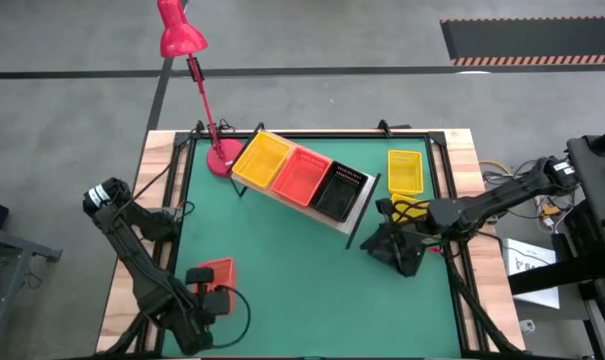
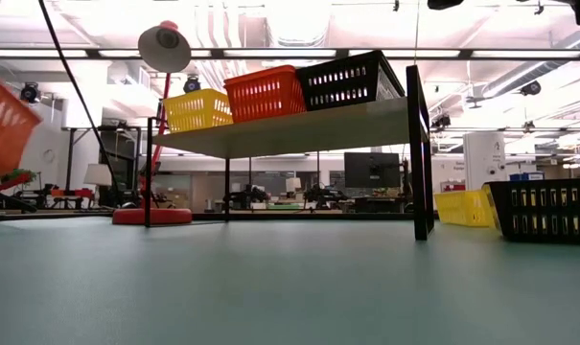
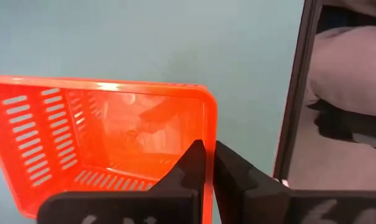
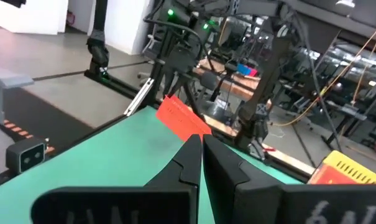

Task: Stack baskets on shelf by color
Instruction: Stack the orange bin on top of the other orange bins on the shelf

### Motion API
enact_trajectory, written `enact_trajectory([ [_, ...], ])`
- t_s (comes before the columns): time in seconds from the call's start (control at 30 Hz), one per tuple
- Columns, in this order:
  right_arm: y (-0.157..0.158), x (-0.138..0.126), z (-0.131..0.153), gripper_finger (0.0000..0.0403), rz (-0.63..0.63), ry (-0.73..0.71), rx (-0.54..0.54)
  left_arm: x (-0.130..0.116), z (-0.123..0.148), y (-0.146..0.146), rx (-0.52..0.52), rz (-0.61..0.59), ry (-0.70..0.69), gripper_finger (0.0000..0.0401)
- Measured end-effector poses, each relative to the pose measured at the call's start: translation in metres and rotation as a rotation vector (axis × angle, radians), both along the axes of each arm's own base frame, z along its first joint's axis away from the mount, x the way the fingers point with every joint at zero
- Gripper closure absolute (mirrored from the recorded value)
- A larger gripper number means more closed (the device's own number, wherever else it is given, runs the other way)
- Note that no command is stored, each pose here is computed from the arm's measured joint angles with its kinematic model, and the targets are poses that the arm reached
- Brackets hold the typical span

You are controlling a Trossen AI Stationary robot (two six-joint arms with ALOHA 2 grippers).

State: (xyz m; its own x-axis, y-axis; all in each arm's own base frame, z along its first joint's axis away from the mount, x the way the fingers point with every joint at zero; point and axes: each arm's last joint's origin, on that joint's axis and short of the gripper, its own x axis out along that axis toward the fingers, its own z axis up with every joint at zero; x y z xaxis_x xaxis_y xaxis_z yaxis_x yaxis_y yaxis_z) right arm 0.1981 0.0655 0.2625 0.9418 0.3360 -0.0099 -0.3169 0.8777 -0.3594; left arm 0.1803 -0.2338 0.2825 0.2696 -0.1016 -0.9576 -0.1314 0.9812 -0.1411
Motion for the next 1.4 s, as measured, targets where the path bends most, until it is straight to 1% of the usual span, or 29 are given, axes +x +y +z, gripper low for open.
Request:
enact_trajectory([
  [0.17, -0.012, -0.009, 0.001, 0.0394, -0.042, -0.034, 0.012, 0.005, 0.009, 0.001, 0.037, -0.031, -0.076, 0.0401],
  [0.37, -0.027, -0.011, -0.003, 0.0394, -0.118, -0.036, 0.018, 0.014, 0.019, 0.005, 0.088, -0.045, -0.170, 0.0401],
  [0.43, -0.030, -0.014, -0.004, 0.0394, -0.123, -0.046, 0.019, 0.016, 0.022, 0.007, 0.106, -0.052, -0.190, 0.0401],
  [0.6, -0.033, -0.028, -0.002, 0.0394, -0.125, -0.097, 0.025, 0.020, 0.028, 0.008, 0.101, -0.046, -0.217, 0.0401],
  [0.73, -0.035, -0.040, -0.007, 0.0394, -0.124, -0.120, 0.035, 0.022, 0.035, 0.008, 0.110, -0.063, -0.256, 0.0401],
  [0.87, -0.037, -0.047, -0.013, 0.0394, -0.123, -0.123, 0.073, 0.026, 0.048, 0.009, 0.127, -0.087, -0.318, 0.0401],
  [1.0, -0.037, -0.050, -0.018, 0.0394, -0.122, -0.115, 0.085, 0.031, 0.068, 0.010, 0.177, -0.142, -0.417, 0.0401],
  [1.13, -0.037, -0.050, -0.020, 0.0394, -0.122, -0.111, 0.084, 0.037, 0.090, 0.013, 0.266, -0.240, -0.522, 0.0401],
  [1.2, -0.037, -0.050, -0.018, 0.0394, -0.122, -0.114, 0.085, 0.039, 0.101, 0.017, 0.331, -0.288, -0.571, 0.0401],
  [1.3, -0.037, -0.050, -0.017, 0.0394, -0.122, -0.114, 0.097, 0.043, 0.114, 0.023, 0.461, -0.352, -0.628, 0.0401],
  [1.4, -0.037, -0.050, -0.018, 0.0394, -0.121, -0.113, 0.101, 0.047, 0.124, 0.030, 0.644, -0.431, -0.654, 0.0401],
])
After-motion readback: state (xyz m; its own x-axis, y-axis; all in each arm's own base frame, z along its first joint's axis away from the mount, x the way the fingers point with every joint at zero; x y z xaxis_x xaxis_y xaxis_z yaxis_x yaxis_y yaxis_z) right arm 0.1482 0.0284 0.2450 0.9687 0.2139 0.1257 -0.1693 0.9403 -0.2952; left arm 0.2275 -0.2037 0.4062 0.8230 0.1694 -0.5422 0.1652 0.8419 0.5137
